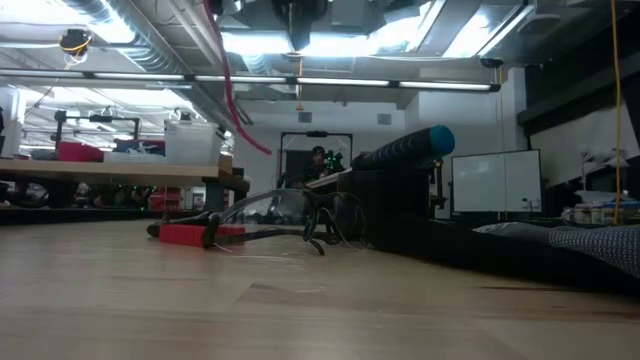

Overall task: Coil cords
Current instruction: Coil the red wire around the spool

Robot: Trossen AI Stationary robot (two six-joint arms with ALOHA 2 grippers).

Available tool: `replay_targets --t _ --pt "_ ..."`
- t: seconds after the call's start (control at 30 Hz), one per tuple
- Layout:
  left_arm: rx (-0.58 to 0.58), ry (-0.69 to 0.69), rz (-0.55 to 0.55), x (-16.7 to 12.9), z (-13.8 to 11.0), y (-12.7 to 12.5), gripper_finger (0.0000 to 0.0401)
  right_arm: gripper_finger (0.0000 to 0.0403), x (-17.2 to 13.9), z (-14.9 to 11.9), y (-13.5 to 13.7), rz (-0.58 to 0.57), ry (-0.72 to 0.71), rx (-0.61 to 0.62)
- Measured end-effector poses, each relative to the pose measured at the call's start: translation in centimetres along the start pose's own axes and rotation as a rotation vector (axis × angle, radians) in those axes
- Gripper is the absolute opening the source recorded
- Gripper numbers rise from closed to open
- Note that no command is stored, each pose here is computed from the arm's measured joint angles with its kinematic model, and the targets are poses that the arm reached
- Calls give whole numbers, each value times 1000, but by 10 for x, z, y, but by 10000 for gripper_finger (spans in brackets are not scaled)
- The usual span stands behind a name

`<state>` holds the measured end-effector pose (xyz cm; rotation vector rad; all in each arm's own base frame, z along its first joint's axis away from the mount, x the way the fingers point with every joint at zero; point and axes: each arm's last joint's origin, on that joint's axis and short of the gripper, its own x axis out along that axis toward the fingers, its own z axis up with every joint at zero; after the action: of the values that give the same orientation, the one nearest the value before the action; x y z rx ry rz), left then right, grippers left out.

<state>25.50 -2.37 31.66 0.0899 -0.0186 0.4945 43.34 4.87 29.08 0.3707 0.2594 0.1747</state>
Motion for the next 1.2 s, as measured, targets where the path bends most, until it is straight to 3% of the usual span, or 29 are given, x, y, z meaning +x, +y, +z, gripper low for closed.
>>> replay_targets --t 0.3,0.53,0.83,1.2 --pt "63 57 -6 -2 -5 0 0 0 -1 4 6 150 -3 -17" --pt "39 62 -10 -2 -6 0 0 0 -1 5 7 170 0 0" --pt "107 146 -37 -6 -16 -4 0 0 -11 15 14 256 -5 -12" --pt "97 169 -108 -24 -14 -16 0 0 -35 35 11 208 -7 -63"
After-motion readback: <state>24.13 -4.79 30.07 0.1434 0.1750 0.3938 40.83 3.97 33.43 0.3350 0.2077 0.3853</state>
